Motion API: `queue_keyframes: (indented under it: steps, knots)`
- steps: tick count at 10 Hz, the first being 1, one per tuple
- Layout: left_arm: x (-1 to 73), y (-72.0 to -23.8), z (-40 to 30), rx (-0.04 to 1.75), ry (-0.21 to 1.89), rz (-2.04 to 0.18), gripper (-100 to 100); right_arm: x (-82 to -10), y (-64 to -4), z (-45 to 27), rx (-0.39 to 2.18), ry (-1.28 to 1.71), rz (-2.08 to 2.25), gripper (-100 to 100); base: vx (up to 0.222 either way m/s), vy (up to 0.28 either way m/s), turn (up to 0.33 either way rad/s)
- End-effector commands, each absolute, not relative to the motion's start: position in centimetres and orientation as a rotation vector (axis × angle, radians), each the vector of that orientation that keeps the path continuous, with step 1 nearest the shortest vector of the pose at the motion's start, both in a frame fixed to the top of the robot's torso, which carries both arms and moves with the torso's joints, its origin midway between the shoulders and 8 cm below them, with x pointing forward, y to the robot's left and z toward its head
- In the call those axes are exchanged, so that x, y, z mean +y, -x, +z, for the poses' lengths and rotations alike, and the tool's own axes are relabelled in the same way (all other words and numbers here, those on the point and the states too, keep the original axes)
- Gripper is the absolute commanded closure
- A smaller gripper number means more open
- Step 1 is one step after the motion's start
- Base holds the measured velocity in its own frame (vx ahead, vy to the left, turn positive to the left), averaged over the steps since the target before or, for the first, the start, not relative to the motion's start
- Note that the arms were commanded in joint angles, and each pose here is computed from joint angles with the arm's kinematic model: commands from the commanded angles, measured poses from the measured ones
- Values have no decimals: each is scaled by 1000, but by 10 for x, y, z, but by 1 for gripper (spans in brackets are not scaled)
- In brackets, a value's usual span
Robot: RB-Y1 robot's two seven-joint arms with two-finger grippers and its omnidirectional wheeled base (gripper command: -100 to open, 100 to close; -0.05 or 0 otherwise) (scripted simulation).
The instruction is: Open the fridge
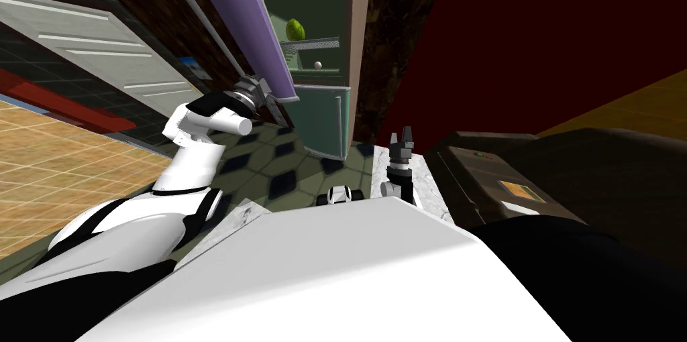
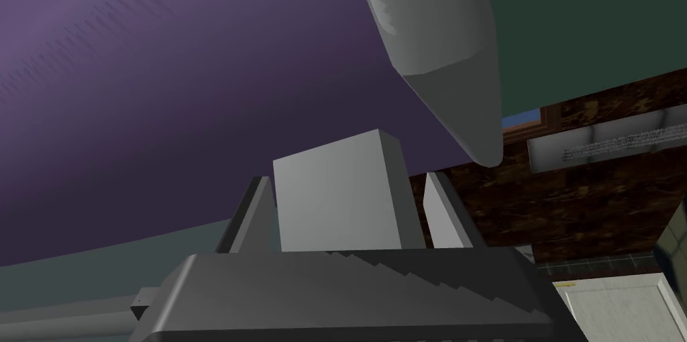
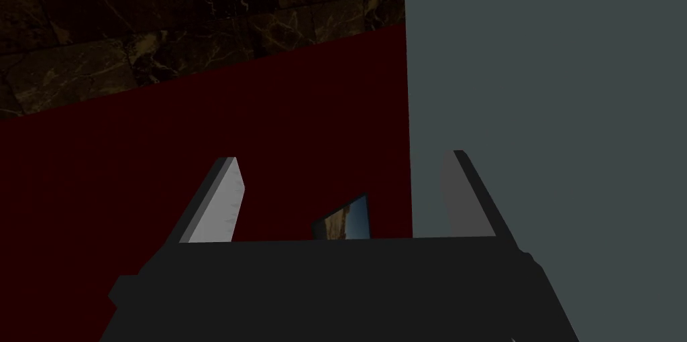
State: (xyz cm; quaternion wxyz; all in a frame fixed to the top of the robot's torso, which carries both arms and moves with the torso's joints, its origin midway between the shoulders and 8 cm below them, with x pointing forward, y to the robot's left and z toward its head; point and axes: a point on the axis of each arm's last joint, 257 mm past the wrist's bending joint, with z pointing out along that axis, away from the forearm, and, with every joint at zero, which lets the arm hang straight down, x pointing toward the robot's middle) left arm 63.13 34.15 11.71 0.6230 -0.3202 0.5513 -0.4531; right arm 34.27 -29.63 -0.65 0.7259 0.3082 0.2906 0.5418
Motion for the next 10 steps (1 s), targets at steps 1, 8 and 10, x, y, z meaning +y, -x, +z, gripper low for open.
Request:
queue_keyframes:
  steps: [1, 8, 10]
  knots:
    - [335, -621, 122, 1274, 717, -1056, 100, -296, -343, -7, 641, -680, 1195, 0, -81, 310, -104]
    - [297, -596, 130, 1309, 649, -1137, 100, -296, -343, -7, 641, -680, 1195, 0, -77, 305, -97]
    - [284, -592, 129, 1324, 630, -1161, 100, -296, -343, -7, 641, -680, 1195, 0, -7, 244, -39]
